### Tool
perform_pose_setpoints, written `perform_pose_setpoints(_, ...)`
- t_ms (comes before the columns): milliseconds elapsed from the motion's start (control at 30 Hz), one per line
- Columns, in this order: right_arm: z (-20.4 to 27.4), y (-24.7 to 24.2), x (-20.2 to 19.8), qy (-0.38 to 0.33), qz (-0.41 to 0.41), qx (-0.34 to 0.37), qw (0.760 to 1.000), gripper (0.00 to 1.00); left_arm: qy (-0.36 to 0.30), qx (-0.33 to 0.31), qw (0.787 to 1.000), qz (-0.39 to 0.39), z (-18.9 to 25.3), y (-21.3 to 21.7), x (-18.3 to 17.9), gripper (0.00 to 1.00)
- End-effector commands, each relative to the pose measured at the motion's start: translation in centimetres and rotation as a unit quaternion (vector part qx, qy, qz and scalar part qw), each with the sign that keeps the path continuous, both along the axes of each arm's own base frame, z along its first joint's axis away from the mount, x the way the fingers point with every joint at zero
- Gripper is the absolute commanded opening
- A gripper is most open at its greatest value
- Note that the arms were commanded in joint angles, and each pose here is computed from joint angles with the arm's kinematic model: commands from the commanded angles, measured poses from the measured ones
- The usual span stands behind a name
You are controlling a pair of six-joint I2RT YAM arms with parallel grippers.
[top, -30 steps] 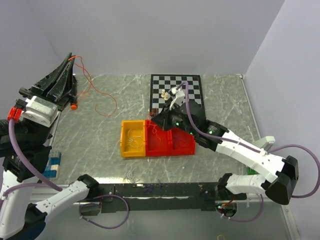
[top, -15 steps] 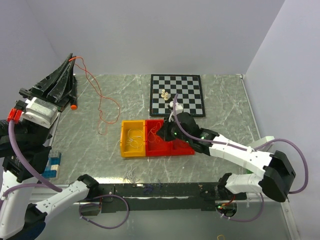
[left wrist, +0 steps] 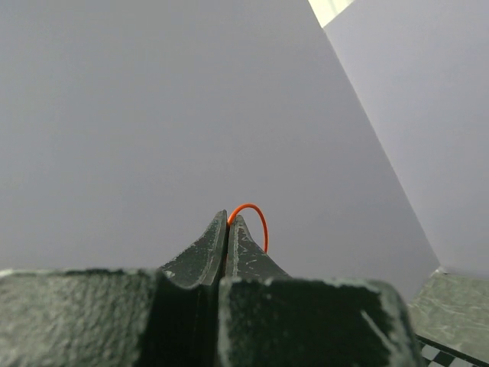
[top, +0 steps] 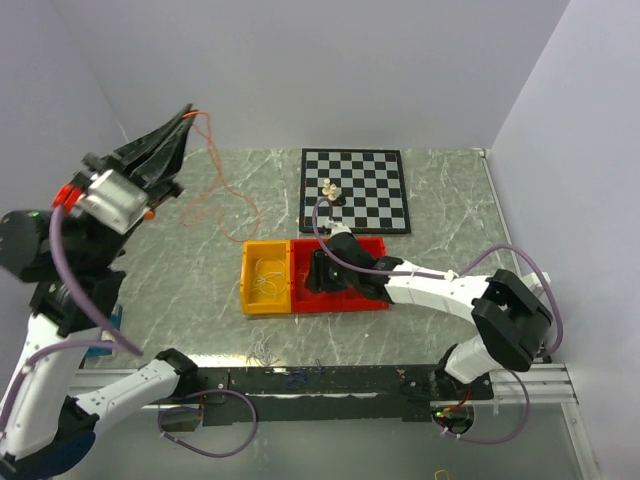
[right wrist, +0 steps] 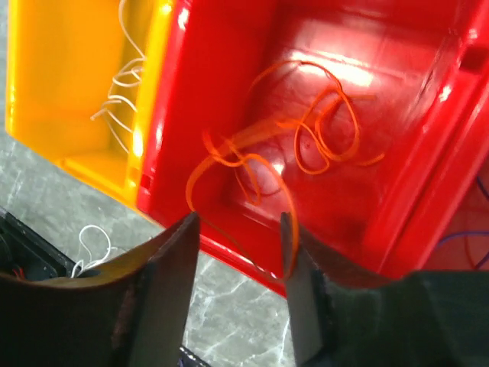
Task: Untangle the cables
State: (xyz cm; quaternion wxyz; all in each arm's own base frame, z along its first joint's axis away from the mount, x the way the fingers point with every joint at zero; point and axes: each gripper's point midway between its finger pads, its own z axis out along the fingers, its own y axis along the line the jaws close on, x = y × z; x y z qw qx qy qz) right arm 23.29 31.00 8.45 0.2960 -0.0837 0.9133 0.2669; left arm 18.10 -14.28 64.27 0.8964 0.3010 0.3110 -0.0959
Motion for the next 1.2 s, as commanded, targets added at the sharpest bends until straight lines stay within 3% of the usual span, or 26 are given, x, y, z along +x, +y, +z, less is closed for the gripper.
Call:
perform_pose_setpoints(0, 5.3, 0.8, 2.2, -0.053, -0.013, 0.045, 0.998, 0.62, 0.022, -0.012, 0.998, -0.053, -0.5, -2.8, 2.1, 0.01)
perform_pose_setpoints(100, 9.0, -0.4, 2.0, -0.089, -0.010, 0.083, 0.992, 0.78, 0.036, -0.009, 0.996, -0.081, -1.1, -4.5, 3.1, 0.01)
perform_pose_setpoints(167, 11.1, -1.1, 0.8, -0.099, 0.007, 0.110, 0.989, 0.80, 0.045, -0.008, 0.995, -0.090, -1.6, -5.4, 4.1, 0.01)
perform_pose_setpoints(400, 13.6, -5.7, -3.3, -0.123, 0.000, 0.149, 0.981, 0.81, 0.093, -0.015, 0.989, -0.113, -4.4, -9.0, 7.4, 0.01)
perform_pose_setpoints(700, 12.8, -12.9, -4.5, -0.145, -0.120, 0.126, 0.974, 0.80, 0.180, -0.012, 0.975, -0.132, -10.1, -13.3, 10.2, 0.01)
perform_pose_setpoints(1167, 14.0, -15.2, -3.8, -0.172, -0.167, 0.117, 0.964, 0.80, 0.242, 0.017, 0.960, -0.139, -16.8, -15.2, 10.3, 0.01)
